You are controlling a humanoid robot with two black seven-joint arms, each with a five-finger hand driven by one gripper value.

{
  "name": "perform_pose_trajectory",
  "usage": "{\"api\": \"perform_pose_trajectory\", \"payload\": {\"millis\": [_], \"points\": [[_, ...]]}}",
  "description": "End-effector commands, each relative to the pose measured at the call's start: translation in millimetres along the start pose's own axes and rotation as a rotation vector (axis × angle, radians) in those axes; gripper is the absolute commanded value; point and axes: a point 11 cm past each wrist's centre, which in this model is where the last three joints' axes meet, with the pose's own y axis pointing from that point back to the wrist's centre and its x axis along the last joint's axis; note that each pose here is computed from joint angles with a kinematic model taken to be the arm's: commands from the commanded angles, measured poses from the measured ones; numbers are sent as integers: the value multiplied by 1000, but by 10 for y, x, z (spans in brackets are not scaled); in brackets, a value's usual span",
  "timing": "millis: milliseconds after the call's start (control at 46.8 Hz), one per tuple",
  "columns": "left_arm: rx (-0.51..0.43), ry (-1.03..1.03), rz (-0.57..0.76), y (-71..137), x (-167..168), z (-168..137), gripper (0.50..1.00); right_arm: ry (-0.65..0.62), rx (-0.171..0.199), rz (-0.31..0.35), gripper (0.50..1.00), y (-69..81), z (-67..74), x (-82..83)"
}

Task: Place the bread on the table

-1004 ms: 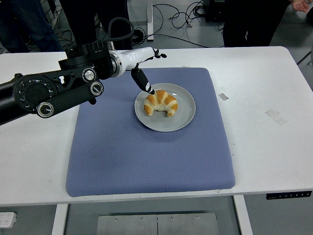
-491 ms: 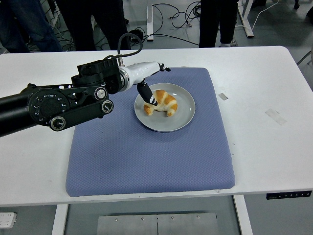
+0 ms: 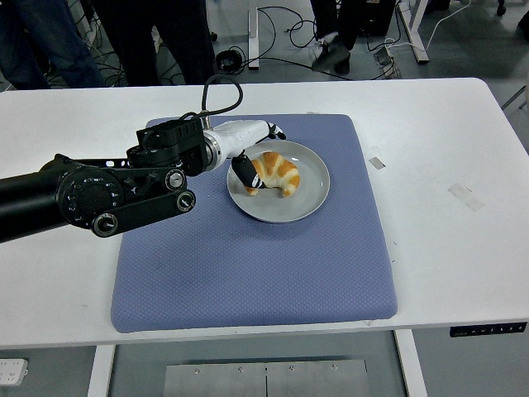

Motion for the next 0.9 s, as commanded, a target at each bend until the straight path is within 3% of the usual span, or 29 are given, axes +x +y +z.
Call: {"api": "perform_pose_trajectory", "payload": {"millis": [0, 748, 876], "points": [[-9, -9, 2, -11, -35, 33, 861, 0, 0, 0, 1000, 0, 1, 0], [19, -25, 10, -63, -181, -98, 858, 0, 0, 0, 1000, 0, 2, 0], [1, -29, 4, -100, -232, -37, 828, 0, 0, 0, 1000, 0, 2, 0]]}}
